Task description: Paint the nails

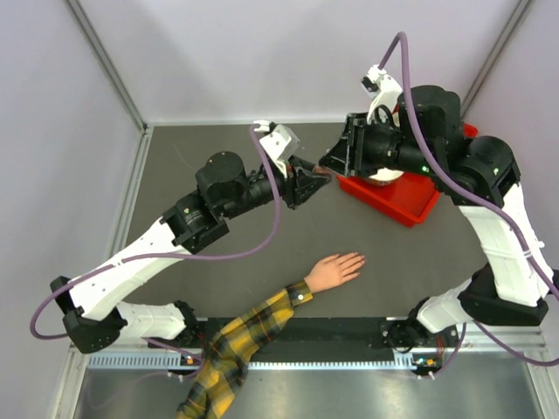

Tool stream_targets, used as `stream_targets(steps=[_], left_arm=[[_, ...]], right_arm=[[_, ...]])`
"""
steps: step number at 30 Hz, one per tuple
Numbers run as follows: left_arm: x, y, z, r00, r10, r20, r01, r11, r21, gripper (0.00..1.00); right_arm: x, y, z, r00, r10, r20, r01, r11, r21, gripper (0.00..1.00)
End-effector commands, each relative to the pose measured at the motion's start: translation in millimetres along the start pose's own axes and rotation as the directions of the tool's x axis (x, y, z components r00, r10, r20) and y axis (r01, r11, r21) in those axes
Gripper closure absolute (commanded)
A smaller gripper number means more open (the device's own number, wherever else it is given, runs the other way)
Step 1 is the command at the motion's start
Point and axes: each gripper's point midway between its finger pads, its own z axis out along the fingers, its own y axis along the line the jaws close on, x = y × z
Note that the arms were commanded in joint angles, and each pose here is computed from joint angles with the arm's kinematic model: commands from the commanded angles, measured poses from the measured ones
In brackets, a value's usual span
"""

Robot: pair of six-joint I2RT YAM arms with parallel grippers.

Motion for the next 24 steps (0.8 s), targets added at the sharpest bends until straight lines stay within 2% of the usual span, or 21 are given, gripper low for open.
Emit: stream_targets(steps=[1,3,6,7,8,9,10,11,12,13,14,15,18,20,21,23,24], left_arm=[[-33.6,-14.9,-4.0,0.995,0.021,0.095,-0.027,0.998,0.064,1.00],[-35.1,-19.0,-6.9,0.995,0.015,0.102,-0.023,0.996,0.084,1.00],[-39.4,-26.5,-15.3,0.992,0.003,0.129,-0.019,0.993,0.120,1.00],[-35.6,-29.3,-16.9,0.992,-0.001,0.126,-0.016,0.990,0.137,1.00],[-43.7,-39.0,-23.1,0.988,-0.001,0.156,-0.028,0.982,0.185,1.00],[-46.5,-45.2,-27.2,0.986,-0.015,0.163,-0.022,0.976,0.217,1.00],[-44.2,-49.2,-29.4,0.987,-0.025,0.162,-0.015,0.970,0.243,1.00],[-55.4,-57.0,-37.2,0.979,-0.036,0.201,-0.023,0.959,0.281,1.00],[-55.7,-66.7,-42.0,0.978,-0.067,0.197,-0.003,0.941,0.338,1.00],[-54.8,-71.8,-45.0,0.978,-0.084,0.191,0.007,0.929,0.370,1.00],[-56.7,-77.7,-48.4,0.977,-0.117,0.180,0.035,0.914,0.403,1.00],[-54.1,-88.6,-54.4,0.980,-0.123,0.154,0.038,0.884,0.465,1.00],[-48.0,-106.6,-64.8,0.986,-0.153,0.072,0.087,0.823,0.561,1.00],[-46.8,-110.1,-66.9,0.987,-0.156,0.045,0.102,0.810,0.577,1.00],[-43.8,-110.7,-67.7,0.988,-0.155,0.028,0.110,0.808,0.579,1.00],[-43.9,-107.7,-65.9,0.990,-0.134,0.036,0.090,0.819,0.566,1.00],[-41.9,-104.9,-64.4,0.992,-0.124,0.028,0.089,0.830,0.550,1.00]], right_arm=[[-7.9,0.2,-5.8,0.999,-0.024,0.042,0.024,1.000,-0.001,0.70],[-9.5,2.2,-6.1,0.998,-0.047,0.048,0.048,0.999,-0.021,0.75],[-13.7,11.6,-16.1,0.991,-0.105,0.086,0.114,0.986,-0.119,1.00],[-3.6,7.5,-8.9,0.990,-0.124,0.062,0.131,0.982,-0.135,1.00],[-1.6,16.6,-29.3,0.984,-0.154,0.094,0.171,0.962,-0.213,1.00],[-10.5,26.1,-34.2,0.954,-0.240,0.181,0.283,0.920,-0.272,1.00],[12.1,25.5,-26.2,0.946,-0.287,0.153,0.323,0.884,-0.339,1.00],[27.4,54.3,-55.3,0.915,-0.347,0.207,0.403,0.751,-0.522,1.00],[29.8,68.8,-68.4,0.852,-0.418,0.316,0.522,0.625,-0.581,1.00],[49.8,79.2,-78.1,0.832,-0.440,0.338,0.540,0.500,-0.677,1.00],[52.1,81.8,-92.5,0.790,-0.456,0.410,0.602,0.446,-0.663,1.00],[55.9,76.4,-83.5,0.749,-0.484,0.454,0.652,0.415,-0.634,1.00],[61.0,71.7,-80.0,0.721,-0.514,0.465,0.676,0.374,-0.635,1.00],[70.9,75.6,-82.4,0.755,-0.510,0.412,0.616,0.339,-0.711,1.00],[67.4,78.1,-79.3,0.768,-0.504,0.395,0.597,0.339,-0.728,1.00],[62.7,77.9,-77.3,0.796,-0.488,0.358,0.565,0.387,-0.729,1.00],[58.6,78.5,-76.8,0.801,-0.482,0.354,0.562,0.406,-0.721,0.94]])
